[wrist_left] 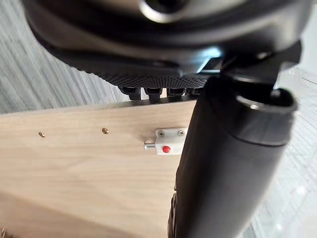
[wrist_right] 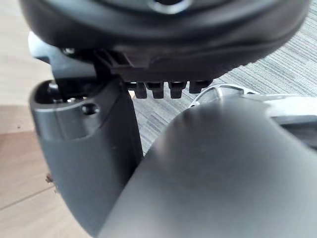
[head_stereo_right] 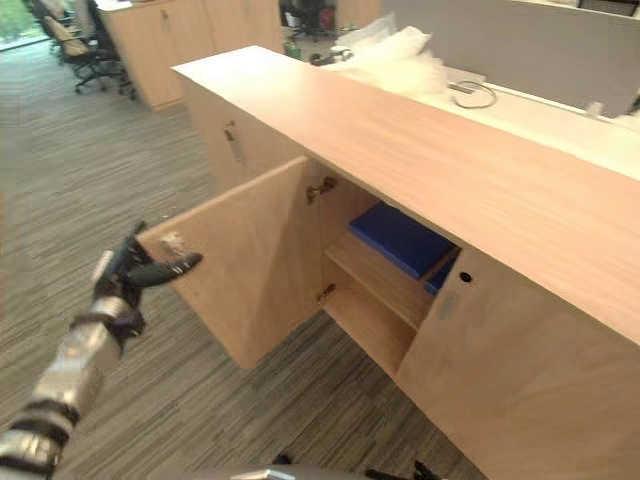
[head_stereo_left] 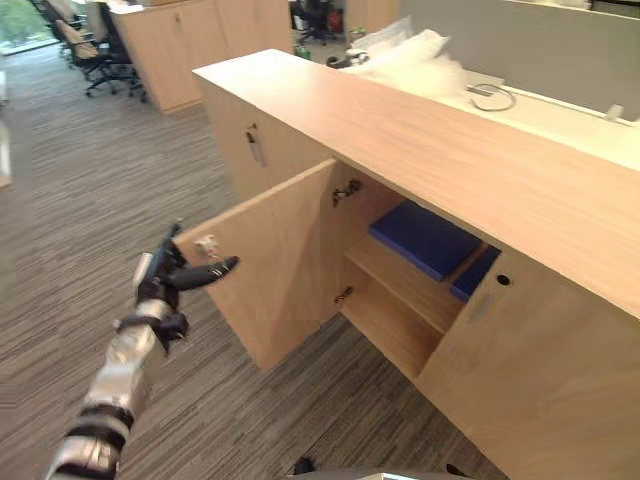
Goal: Walk over to the cabinet, pick up the folder, carry it to the office cabinet, place the folder inside the office cabinet, then close the office cabinet door
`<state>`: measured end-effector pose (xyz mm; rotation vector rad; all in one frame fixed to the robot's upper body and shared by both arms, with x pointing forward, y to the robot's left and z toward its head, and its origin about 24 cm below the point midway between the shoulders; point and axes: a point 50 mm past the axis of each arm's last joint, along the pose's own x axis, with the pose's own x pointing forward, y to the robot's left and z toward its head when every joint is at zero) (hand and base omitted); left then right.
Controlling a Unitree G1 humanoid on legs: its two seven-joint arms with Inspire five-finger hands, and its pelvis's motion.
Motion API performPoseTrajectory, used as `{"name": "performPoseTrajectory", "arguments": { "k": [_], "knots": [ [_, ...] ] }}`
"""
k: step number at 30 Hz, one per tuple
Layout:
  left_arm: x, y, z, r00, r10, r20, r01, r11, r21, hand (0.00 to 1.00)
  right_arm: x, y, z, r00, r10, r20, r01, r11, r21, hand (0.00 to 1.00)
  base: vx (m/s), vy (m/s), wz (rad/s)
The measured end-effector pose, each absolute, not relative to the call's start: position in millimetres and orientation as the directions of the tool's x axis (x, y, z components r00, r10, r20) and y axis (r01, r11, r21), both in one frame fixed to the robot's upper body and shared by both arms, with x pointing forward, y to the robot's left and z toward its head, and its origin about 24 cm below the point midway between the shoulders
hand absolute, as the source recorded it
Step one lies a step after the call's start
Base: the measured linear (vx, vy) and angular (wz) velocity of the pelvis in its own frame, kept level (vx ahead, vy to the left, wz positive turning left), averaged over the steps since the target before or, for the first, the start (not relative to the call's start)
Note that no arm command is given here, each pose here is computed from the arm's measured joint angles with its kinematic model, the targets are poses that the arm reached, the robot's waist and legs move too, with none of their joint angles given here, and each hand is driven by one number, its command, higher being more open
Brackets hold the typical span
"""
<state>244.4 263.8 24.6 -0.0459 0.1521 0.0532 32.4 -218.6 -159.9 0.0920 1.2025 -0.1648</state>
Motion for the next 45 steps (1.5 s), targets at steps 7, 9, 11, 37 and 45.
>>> {"name": "performPoseTrajectory", "arguments": {
  "k": [7, 9, 11, 37, 45],
  "knots": [
    [177, 149, -18, 0.784, -0.543, -0.299, 0.475, 0.836, -0.274, 1.0, 44, -219, -157, 0.374, -0.049, -0.926, 0.032, 0.999, -0.04, 1.0, -0.09, 0.043, 0.02],
    [158, 116, -25, 0.656, -0.696, -0.291, 0.591, 0.714, -0.375, 1.0, 52, -218, -156, 0.391, -0.039, -0.919, -0.015, 0.999, -0.049, 1.0, -0.05, 0.003, -0.34],
    [138, 97, -33, 0.561, -0.774, -0.294, 0.635, 0.63, -0.447, 1.0, 57, -216, -155, 0.402, -0.03, -0.915, -0.039, 0.998, -0.05, 1.0, -0.01, -0.01, -0.41],
    [65, 236, -160, 0.412, 0.191, -0.891, -0.473, 0.881, -0.03, 1.0, 98, -201, -156, 0.458, -0.009, -0.889, -0.005, 1.0, -0.013, 1.0, 0.02, -0.044, -0.19],
    [49, 246, -159, 0.403, 0.256, -0.879, -0.634, 0.77, -0.066, 1.0, 59, -219, -165, 0.353, -0.087, -0.932, 0.226, 0.974, -0.006, 1.0, 0.02, -0.183, -0.59]
  ]
}}
